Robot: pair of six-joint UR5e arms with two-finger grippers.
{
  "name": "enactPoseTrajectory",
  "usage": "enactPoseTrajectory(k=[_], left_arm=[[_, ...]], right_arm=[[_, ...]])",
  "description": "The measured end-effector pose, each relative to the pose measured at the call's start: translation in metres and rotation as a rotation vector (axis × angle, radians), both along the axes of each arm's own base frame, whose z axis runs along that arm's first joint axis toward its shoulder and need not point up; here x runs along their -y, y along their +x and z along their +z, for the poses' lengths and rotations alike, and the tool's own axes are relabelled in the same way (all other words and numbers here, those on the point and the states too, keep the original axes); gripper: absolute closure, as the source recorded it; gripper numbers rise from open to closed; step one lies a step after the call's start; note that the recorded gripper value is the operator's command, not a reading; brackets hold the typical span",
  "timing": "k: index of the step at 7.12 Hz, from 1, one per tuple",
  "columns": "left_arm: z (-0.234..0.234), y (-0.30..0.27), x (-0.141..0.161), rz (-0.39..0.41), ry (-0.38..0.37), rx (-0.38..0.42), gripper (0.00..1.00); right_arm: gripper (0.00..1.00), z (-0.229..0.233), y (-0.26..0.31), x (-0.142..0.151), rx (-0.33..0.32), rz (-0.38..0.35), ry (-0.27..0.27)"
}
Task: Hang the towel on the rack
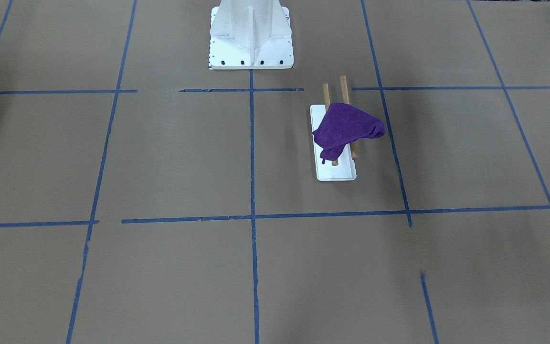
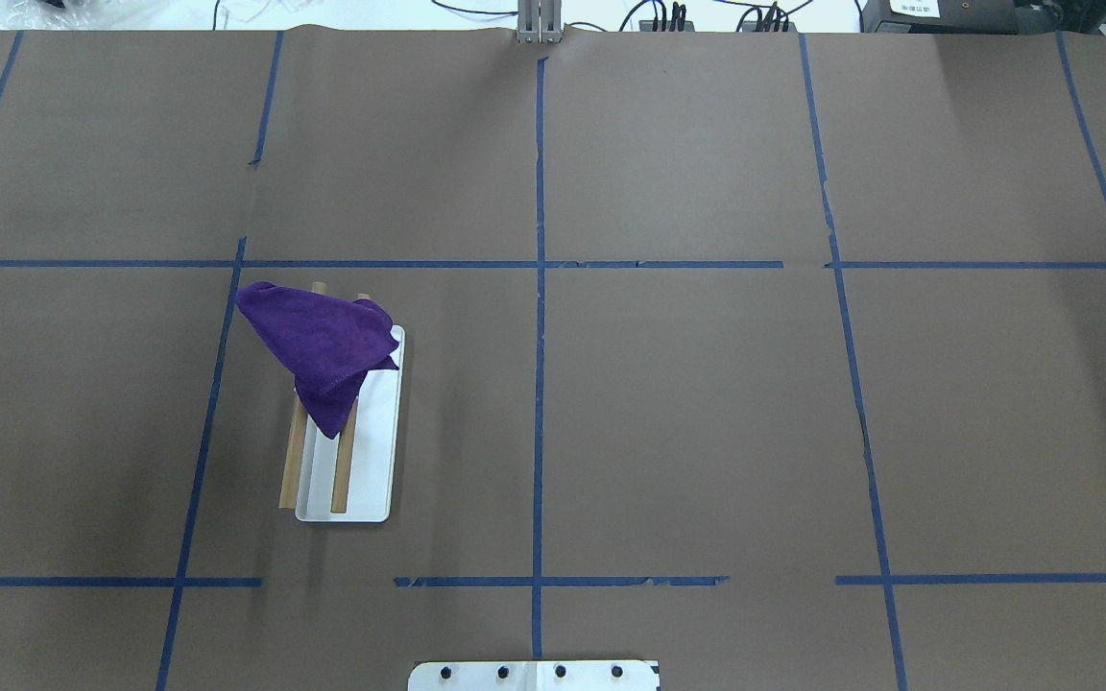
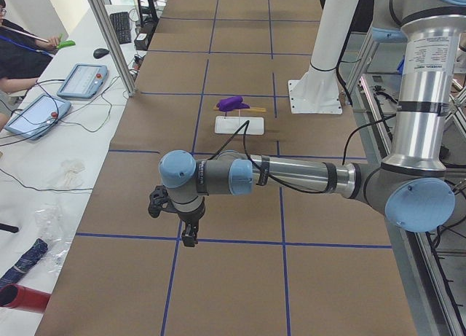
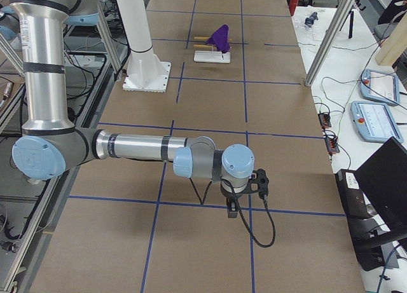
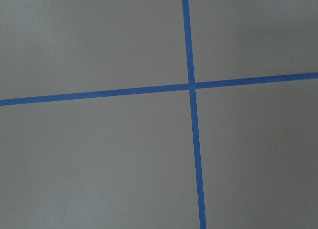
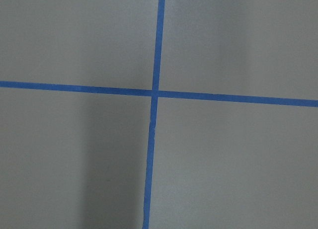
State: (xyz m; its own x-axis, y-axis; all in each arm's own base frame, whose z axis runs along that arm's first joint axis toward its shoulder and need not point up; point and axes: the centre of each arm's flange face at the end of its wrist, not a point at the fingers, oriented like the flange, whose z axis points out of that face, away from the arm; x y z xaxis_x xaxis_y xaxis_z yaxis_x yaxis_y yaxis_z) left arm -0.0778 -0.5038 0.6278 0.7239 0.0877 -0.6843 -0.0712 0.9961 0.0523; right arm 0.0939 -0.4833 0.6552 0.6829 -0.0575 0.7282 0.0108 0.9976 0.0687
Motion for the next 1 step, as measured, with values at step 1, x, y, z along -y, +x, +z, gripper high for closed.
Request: enactPoseTrajectory(k=[1], left_arm=[[0.0002, 0.0000, 0.0001, 0.000, -0.001, 0.000, 0.00]], right_arm=[[0.00, -0.0011, 0.0000, 0.0000, 0.000, 0.000, 0.002]])
